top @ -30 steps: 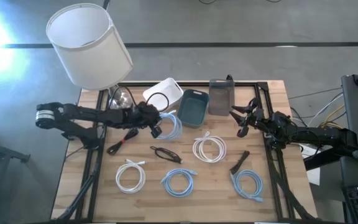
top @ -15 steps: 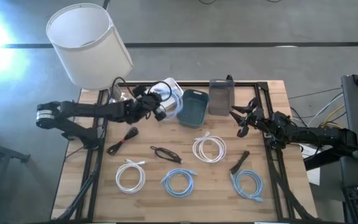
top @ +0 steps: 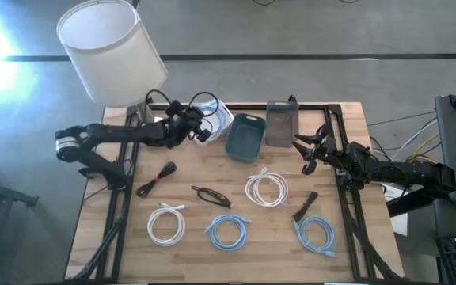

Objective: Pick & Place USB Port
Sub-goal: Put the top blue cable into the white bin, then adjust the white bin on the table

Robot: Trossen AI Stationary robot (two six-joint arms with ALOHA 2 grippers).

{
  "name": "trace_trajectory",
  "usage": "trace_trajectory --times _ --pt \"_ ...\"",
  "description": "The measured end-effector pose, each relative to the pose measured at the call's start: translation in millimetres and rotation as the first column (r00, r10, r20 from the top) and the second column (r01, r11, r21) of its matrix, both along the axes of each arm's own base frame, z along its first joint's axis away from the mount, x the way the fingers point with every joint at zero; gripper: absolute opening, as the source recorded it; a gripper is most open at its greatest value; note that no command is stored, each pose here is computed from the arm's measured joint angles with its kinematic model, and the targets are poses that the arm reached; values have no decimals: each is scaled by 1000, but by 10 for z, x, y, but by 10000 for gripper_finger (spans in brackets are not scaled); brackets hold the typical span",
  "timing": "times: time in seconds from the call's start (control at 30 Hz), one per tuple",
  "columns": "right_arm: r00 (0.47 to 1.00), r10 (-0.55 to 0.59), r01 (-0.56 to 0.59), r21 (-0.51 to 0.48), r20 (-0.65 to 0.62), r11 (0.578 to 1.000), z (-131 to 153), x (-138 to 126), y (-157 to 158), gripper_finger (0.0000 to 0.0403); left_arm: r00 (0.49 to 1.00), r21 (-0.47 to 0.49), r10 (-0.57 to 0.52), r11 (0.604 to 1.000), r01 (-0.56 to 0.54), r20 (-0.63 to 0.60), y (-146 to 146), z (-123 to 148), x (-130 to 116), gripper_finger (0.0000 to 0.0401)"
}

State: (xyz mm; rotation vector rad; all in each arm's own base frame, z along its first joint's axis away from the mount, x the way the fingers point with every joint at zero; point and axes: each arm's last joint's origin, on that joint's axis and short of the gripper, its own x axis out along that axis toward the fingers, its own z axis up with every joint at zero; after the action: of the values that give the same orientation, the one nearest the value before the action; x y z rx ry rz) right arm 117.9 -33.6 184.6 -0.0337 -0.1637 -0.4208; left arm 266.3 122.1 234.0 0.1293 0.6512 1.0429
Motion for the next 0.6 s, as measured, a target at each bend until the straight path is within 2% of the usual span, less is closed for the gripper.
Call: trace_trajectory --times 0.13,0.33,0.6 --pt "1000 0 0 0 0 1000 -1 0 0 126 1000 -16 28 999 -27 14 37 -163 107 27" --pt "1000 0 0 0 -1 1000 -2 0 0 121 988 50 155 987 -153 -25 107 -391 200 27" --pt "1000 0 0 1 -1 1000 -2 0 0 128 984 23 170 985 -169 -50 122 -572 248 36"
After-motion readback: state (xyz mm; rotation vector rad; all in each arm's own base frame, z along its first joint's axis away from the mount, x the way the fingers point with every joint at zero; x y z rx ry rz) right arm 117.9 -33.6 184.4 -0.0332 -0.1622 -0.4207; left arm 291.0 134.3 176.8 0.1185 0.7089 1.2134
